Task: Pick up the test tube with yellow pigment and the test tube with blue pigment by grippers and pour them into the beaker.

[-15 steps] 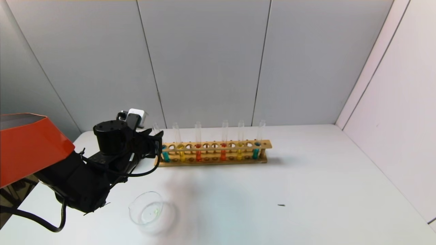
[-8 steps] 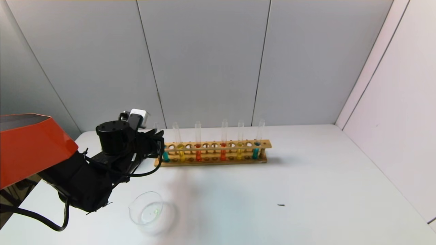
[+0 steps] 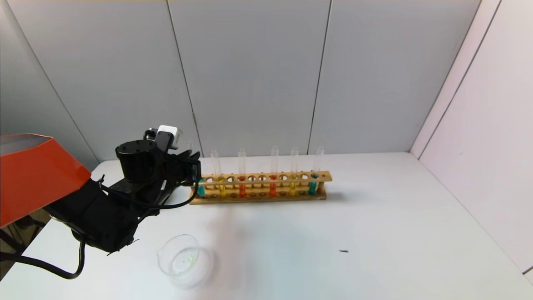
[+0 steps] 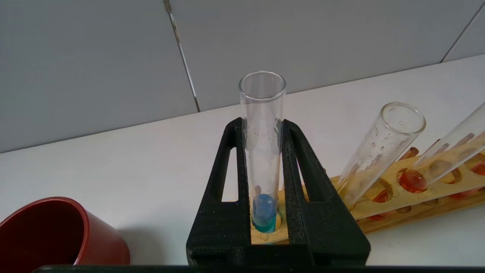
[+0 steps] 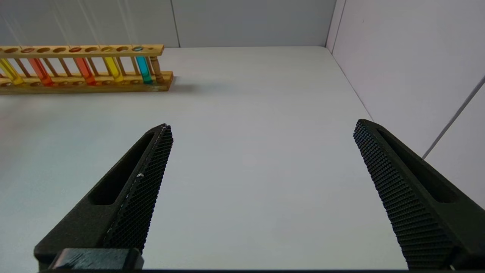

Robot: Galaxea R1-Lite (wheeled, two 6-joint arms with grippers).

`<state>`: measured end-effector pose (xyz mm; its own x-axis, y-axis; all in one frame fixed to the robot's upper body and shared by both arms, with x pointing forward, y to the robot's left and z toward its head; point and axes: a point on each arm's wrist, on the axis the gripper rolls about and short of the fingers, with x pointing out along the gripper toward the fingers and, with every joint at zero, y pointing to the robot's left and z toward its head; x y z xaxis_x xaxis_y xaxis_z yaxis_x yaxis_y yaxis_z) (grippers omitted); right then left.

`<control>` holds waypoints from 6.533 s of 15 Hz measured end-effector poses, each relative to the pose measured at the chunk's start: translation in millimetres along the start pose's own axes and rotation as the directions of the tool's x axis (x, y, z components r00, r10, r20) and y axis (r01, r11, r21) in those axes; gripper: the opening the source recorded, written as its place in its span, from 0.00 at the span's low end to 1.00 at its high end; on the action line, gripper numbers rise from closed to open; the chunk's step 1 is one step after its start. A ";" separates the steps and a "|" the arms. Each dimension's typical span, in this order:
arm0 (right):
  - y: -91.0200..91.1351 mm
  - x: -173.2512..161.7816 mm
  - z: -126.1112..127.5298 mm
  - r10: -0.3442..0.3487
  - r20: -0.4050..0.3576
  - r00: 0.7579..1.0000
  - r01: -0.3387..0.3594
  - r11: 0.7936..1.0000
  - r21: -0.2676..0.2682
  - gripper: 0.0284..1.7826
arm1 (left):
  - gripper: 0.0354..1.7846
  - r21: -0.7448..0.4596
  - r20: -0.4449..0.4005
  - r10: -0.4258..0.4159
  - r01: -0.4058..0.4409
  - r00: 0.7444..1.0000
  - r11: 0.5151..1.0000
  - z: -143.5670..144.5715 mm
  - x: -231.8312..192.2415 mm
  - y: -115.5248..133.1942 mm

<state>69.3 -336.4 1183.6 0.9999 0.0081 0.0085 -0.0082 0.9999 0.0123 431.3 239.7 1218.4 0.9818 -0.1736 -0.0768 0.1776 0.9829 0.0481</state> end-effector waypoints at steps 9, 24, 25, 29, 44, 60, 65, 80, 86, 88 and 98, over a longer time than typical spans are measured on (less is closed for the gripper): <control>0.0 0.0 0.0 -0.001 0.000 1.000 0.001 1.000 0.000 0.98 | 0.15 0.000 0.073 0.047 -0.047 0.996 0.999 51.2 -12.5 5.5; 0.0 0.0 0.0 -0.001 0.000 1.000 0.001 1.000 0.000 0.98 | 0.15 0.099 -0.210 0.003 0.018 0.978 0.995 93.9 -111.2 11.2; 0.0 0.0 0.0 -0.001 0.000 1.000 0.001 1.000 0.000 0.98 | 0.15 0.125 -0.252 0.000 0.033 0.968 0.992 89.6 -117.2 11.5; 0.0 0.0 0.0 0.000 0.000 1.000 0.000 1.000 0.000 0.98 | 0.15 0.206 -0.404 -0.019 0.111 0.915 0.972 64.6 -133.1 11.6; 0.0 0.0 0.0 -0.001 0.000 1.000 0.001 1.000 0.000 0.98 | 0.15 0.223 -0.795 -0.066 0.391 0.603 0.893 23.5 -147.7 -12.4; 0.0 0.0 0.0 -0.001 0.000 1.000 0.001 1.000 0.000 0.98 | 0.15 0.226 -0.927 0.046 0.457 0.372 0.860 -1.1 -100.8 -23.5; 0.0 0.0 0.0 0.000 0.000 1.000 0.000 1.000 0.000 0.98 | 0.15 0.223 -0.949 0.078 0.474 0.306 0.852 -2.7 -91.0 -24.5; 0.0 0.0 0.0 -0.001 0.000 1.000 0.001 1.000 0.000 0.98 | 0.15 0.230 -0.972 0.172 0.523 0.158 0.821 0.4 -70.2 -29.8; 0.0 0.0 0.0 -0.001 0.000 1.000 0.001 1.000 0.000 0.98 | 0.15 0.254 -0.967 0.228 0.546 0.116 0.799 -5.4 -65.8 -32.5; 0.0 0.0 0.0 -0.001 0.000 1.000 0.001 1.000 0.000 0.98 | 0.15 0.256 -0.966 0.234 0.550 0.111 0.795 -5.6 -63.2 -33.2; 0.0 0.0 0.0 -0.001 0.000 1.000 0.001 1.000 0.000 0.98 | 0.15 0.289 -0.948 0.309 0.594 0.071 0.751 -5.4 -53.1 -47.7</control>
<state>69.3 -336.4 1183.6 0.9999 0.0074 0.0085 -0.0075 0.9999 0.0119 370.3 202.3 1214.8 0.0605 0.3492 -0.9351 0.7361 0.6171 0.2782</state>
